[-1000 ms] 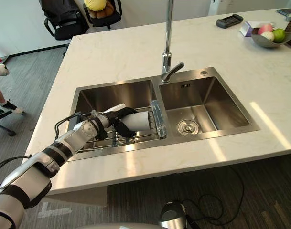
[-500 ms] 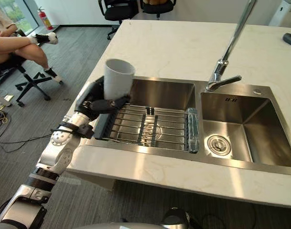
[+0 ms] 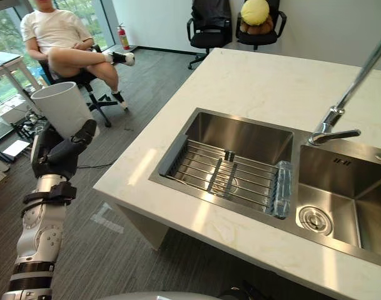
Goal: Walk over to the sink, pick up the cup, carry it to the dishwasher, place the cup inside the dishwasher, then close the dishwasher door
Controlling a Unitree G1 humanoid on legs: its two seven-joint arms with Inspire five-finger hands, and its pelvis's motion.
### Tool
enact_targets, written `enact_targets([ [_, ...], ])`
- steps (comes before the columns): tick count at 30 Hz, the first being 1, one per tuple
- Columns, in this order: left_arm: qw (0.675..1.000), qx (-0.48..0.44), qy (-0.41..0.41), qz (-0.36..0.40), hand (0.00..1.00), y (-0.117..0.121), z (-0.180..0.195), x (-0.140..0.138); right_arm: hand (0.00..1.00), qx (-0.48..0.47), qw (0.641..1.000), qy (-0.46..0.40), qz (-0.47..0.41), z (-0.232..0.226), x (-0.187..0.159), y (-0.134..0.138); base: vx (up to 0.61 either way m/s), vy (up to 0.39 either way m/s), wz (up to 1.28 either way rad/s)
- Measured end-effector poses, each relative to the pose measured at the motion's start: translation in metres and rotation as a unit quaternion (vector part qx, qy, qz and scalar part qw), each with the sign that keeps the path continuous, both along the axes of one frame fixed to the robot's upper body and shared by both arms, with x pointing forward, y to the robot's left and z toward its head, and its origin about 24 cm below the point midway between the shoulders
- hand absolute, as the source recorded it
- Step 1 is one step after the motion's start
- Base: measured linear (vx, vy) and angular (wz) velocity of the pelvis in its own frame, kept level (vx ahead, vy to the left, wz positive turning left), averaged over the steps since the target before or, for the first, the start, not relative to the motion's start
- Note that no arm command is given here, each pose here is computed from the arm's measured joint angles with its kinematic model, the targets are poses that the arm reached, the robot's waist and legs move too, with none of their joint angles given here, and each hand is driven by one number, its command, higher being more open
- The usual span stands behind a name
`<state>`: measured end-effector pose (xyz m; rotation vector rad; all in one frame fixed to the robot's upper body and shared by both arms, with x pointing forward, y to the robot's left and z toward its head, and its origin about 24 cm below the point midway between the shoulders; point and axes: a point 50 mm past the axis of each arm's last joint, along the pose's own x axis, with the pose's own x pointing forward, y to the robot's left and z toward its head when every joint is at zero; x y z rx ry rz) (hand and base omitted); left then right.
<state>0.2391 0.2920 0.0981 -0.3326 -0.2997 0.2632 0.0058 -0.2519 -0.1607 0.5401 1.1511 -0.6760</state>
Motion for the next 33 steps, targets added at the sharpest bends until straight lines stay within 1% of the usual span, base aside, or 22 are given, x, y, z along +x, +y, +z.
enact_targets([
  [1, 1.000, -0.004, 0.000, 0.026, 0.00, 0.010, -0.001, -0.006, 1.00, 0.001, 1.000, 0.005, 0.000, 0.000, -0.004, 0.001, 0.00, 0.021, 0.46],
  [2, 0.999, -0.005, 0.000, 0.040, 0.00, 0.015, -0.001, -0.010, 1.00, 0.002, 1.000, 0.007, 0.002, -0.001, -0.005, 0.002, 0.02, 0.018, 0.48],
  [3, 0.997, -0.002, 0.000, 0.072, 0.00, 0.025, -0.001, -0.018, 1.00, 0.004, 1.000, 0.013, 0.008, -0.001, -0.008, 0.005, 0.03, 0.008, 0.38],
  [4, 0.996, -0.001, -0.001, 0.088, 0.00, 0.030, -0.001, -0.023, 1.00, 0.005, 1.000, 0.014, 0.008, -0.002, -0.010, 0.006, 0.05, 0.000, 0.53],
  [6, 0.990, -0.001, -0.018, 0.139, 0.00, 0.045, 0.003, -0.036, 1.00, 0.014, 1.000, 0.016, 0.010, -0.003, -0.012, 0.012, 0.06, -0.017, 0.67],
  [8, 0.987, 0.003, -0.043, 0.155, 0.00, 0.049, 0.008, -0.040, 1.00, 0.024, 1.000, 0.018, 0.007, -0.005, -0.016, 0.019, 0.06, -0.025, 0.89],
  [11, 0.986, -0.002, -0.064, 0.157, 0.00, 0.045, 0.008, -0.040, 1.00, 0.032, 0.999, 0.019, 0.005, -0.005, -0.021, 0.023, 0.12, -0.082, 1.27],
  [13, 0.985, -0.013, -0.069, 0.160, 0.00, 0.039, 0.005, -0.040, 1.00, 0.037, 0.999, 0.012, 0.008, -0.006, -0.016, 0.025, 0.08, -0.207, 1.26],
  [15, 0.981, -0.032, -0.061, 0.183, 0.00, 0.035, -0.002, -0.043, 1.00, 0.036, 0.999, -0.010, 0.022, -0.005, -0.001, 0.023, 0.00, -0.130, 0.41],
  [16, 0.979, -0.034, -0.076, 0.188, 0.00, 0.032, 0.005, -0.046, 1.00, 0.046, 0.998, -0.029, 0.035, -0.006, 0.010, 0.028, -0.05, -0.093, 0.10],
  [18, 0.977, -0.028, -0.099, 0.187, 0.00, 0.029, 0.017, -0.048, 1.00, 0.054, 0.996, -0.029, 0.063, -0.007, 0.023, 0.035, -0.13, -0.113, 0.00],
  [19, 0.977, -0.031, -0.104, 0.182, 0.00, 0.026, 0.018, -0.048, 1.00, 0.052, 0.996, -0.022, 0.074, -0.006, 0.027, 0.031, -0.23, -0.115, 0.01],
  [22, 0.979, -0.008, -0.098, 0.181, 0.00, 0.024, 0.019, -0.049, 1.00, 0.058, 0.996, -0.006, 0.073, -0.004, 0.026, 0.023, -0.25, -0.059, 0.22],
  [25, 0.979, -0.004, -0.098, 0.178, 0.00, 0.025, 0.019, -0.050, 1.00, 0.062, 0.997, -0.002, 0.040, -0.004, 0.025, 0.021, -0.17, -0.035, 0.71],
  [28, 0.980, -0.003, -0.090, 0.177, 0.00, 0.025, 0.016, -0.050, 1.00, 0.057, 0.998, 0.007, 0.034, -0.005, 0.024, 0.021, -0.07, 0.015, 0.69],
  [31, 0.983, 0.018, -0.088, 0.162, 0.00, 0.020, 0.017, -0.048, 1.00, 0.048, 0.998, 0.015, 0.035, -0.003, 0.021, 0.012, -0.01, 0.080, 0.67],
  [32, 0.985, 0.022, -0.082, 0.150, 0.00, 0.017, 0.016, -0.046, 1.00, 0.049, 0.998, 0.025, 0.032, -0.004, 0.016, 0.010, 0.01, 0.005, 0.68],
  [33, 0.986, 0.022, -0.081, 0.145, 0.00, 0.015, 0.016, -0.044, 1.00, 0.051, 0.998, 0.027, 0.031, -0.004, 0.015, 0.012, 0.03, 0.003, 0.94],
])
